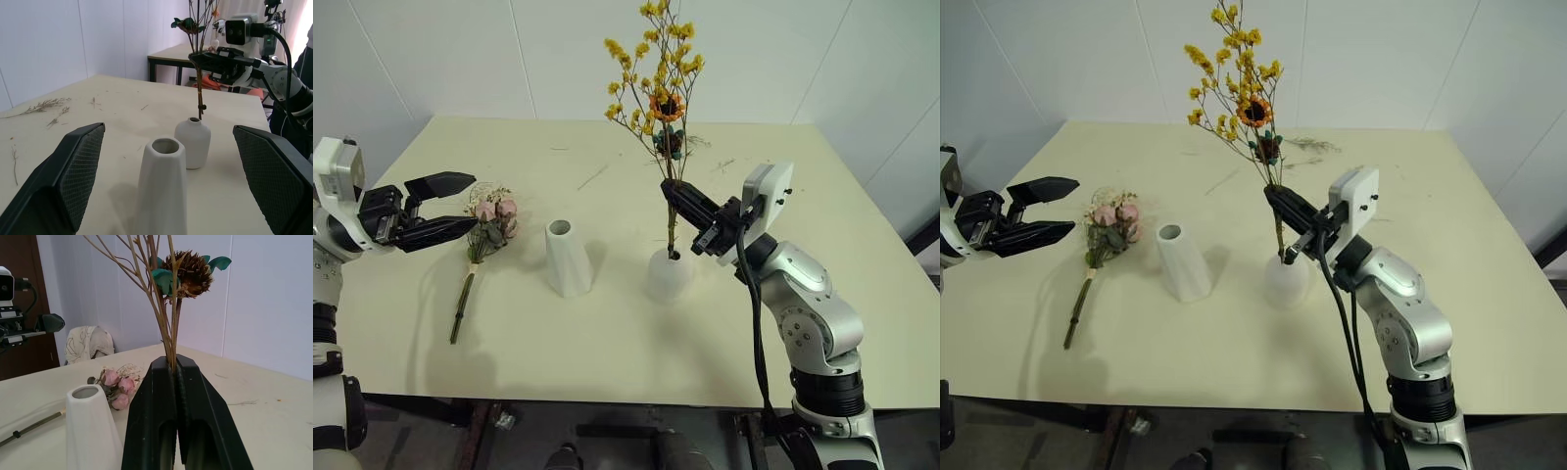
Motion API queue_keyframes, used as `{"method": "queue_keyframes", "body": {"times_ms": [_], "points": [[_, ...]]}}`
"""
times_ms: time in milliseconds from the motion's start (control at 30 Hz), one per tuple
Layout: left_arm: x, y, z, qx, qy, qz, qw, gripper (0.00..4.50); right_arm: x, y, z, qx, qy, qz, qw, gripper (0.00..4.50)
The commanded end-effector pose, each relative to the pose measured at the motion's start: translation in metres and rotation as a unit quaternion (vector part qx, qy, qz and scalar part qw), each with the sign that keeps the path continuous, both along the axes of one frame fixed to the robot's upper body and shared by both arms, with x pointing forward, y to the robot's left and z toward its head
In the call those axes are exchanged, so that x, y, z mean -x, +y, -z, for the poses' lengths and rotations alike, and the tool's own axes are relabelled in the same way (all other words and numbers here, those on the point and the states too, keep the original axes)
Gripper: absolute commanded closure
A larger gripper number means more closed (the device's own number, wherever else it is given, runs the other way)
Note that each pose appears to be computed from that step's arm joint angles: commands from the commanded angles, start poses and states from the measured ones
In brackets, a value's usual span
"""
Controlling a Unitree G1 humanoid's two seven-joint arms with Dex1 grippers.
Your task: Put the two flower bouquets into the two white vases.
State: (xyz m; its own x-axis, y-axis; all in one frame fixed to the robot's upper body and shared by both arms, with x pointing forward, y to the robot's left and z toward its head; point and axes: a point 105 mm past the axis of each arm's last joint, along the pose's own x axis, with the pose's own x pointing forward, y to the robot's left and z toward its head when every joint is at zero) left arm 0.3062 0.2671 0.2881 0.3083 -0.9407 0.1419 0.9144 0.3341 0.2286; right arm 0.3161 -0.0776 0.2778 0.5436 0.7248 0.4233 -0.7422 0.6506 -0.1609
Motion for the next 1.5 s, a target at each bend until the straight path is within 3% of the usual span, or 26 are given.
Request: {"method": "queue_keyframes", "body": {"times_ms": [33,1500], "points": [[0.014,-0.001,-0.009,-0.015,-0.027,0.051,0.998,0.00,-0.001,-0.008,-0.007,-0.006,-0.022,0.019,1.000,4.48],[0.011,-0.002,-0.008,-0.012,-0.030,0.051,0.998,0.00,-0.011,-0.006,0.039,0.014,0.018,0.031,0.999,4.48]]}}
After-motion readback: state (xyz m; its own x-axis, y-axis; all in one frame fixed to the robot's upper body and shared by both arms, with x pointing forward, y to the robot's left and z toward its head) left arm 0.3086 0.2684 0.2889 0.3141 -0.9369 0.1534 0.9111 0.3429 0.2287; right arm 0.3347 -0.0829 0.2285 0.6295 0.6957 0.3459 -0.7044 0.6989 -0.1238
